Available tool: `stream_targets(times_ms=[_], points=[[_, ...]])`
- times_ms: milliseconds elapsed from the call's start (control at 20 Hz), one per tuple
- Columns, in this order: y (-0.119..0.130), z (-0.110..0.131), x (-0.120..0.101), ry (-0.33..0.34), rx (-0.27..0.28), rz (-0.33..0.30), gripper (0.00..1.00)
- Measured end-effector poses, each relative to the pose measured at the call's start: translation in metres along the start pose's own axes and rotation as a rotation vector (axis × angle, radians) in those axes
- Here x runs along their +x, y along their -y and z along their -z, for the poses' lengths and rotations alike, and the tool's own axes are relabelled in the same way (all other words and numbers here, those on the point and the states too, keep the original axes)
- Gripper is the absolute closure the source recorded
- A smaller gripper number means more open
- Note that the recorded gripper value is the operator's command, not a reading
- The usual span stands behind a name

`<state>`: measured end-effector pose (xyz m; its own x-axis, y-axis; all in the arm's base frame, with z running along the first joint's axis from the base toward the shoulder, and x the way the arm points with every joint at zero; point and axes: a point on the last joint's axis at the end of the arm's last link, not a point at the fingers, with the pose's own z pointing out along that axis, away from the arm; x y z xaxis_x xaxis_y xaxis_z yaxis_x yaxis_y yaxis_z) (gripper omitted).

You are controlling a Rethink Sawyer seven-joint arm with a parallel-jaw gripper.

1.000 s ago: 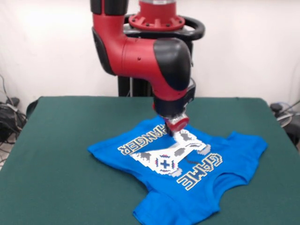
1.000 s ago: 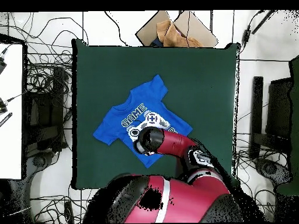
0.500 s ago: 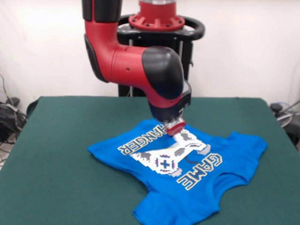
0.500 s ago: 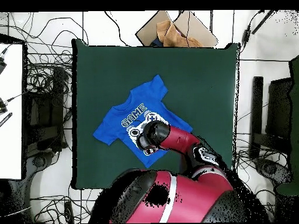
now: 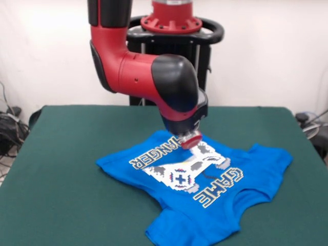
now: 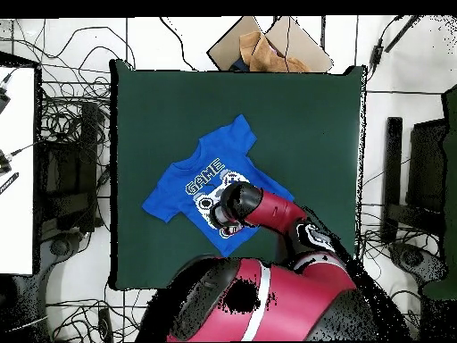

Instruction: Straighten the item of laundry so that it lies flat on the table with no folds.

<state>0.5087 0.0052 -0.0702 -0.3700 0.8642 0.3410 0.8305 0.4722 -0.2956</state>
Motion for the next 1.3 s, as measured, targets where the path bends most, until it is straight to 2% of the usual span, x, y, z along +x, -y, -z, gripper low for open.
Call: stream_targets(times_ms=[350,950,1300], points=[[0.003,-0.001,-0.004,-0.032,-0.010,-0.044,1.00],[0.005,-0.001,-0.004,-0.050,-0.009,-0.082,1.00],[0.027,-0.019,0.017,-0.114,0.036,-0.116,1.00]])
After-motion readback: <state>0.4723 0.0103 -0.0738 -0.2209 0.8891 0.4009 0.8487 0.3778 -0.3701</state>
